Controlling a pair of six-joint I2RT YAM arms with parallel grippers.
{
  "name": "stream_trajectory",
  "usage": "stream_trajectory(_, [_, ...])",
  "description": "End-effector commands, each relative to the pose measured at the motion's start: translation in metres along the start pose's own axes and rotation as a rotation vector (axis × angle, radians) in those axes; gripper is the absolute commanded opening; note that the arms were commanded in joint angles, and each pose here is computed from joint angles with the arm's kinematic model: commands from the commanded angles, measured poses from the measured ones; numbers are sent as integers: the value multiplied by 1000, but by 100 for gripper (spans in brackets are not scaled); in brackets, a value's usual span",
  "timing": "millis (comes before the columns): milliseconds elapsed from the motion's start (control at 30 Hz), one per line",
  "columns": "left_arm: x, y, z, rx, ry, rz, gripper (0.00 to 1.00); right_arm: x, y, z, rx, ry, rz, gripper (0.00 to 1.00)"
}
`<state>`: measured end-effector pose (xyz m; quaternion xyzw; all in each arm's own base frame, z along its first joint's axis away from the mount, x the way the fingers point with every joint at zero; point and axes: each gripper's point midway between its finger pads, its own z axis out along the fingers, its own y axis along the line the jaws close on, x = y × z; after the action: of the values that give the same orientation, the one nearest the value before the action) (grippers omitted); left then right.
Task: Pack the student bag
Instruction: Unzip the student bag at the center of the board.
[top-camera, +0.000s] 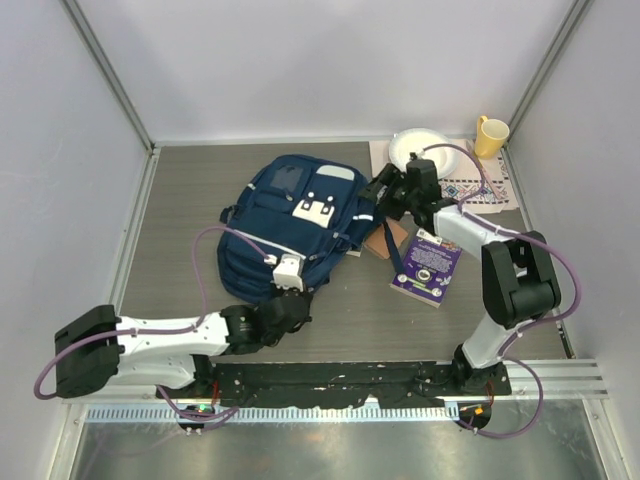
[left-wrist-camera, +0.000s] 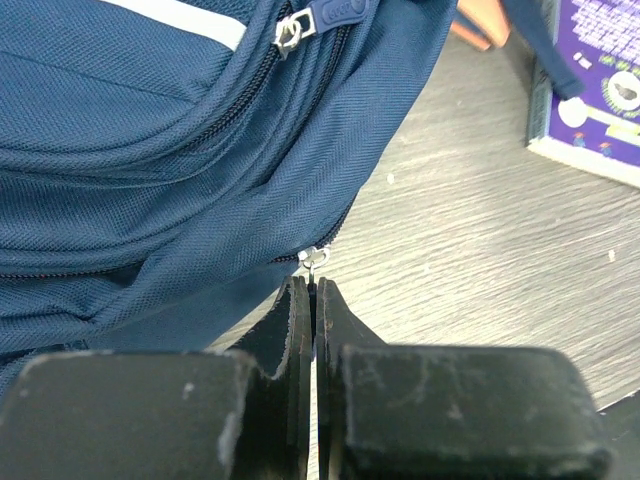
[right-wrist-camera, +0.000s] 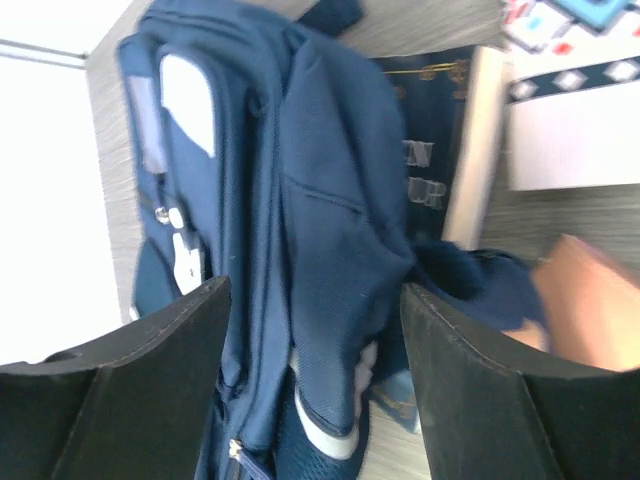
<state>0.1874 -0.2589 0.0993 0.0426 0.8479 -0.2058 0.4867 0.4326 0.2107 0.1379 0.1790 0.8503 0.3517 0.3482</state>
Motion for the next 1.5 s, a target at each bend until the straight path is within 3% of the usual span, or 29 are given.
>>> stream_trajectory(0, [-11,-26,5,51,-14,-13,0,-2,-24,-21,54,-37,-78,76])
stream_trajectory(100, [-13,-38,12,62,-11,2,0,3,-38,-52,101,-92,-99,80])
stream_trajectory(267, [-15,-64,17,145,1,-2,0,48,-20,-87,-62,-26,3,80])
stream_trajectory(567, [-24,-94,18,244,5,26,0,114,24,-84,-215,79,79,70])
stream_trajectory(700, [-26,-97,15,262,3,27,0,125,34,-75,-260,93,103,58])
stream_trajectory(867, [-25,-93,10,271,4,21,0,134,25,-67,-229,114,107,21])
stream_trajectory(900, [-26,-90,9,265,0,18,0,133,25,-66,-229,109,98,6])
stream_trajectory(933, [-25,-88,9,258,-1,17,0,131,26,-67,-230,100,95,2])
stream_trajectory(1100, [-18,-62,2,189,18,23,0,105,38,-64,-183,42,-4,1])
stream_trajectory(1233, [-5,-32,-4,90,53,-6,0,58,70,-63,-195,-40,-94,1])
stream_trajectory(1467, [30,22,-19,-88,172,-2,0,-2,88,-48,-212,-100,-102,1])
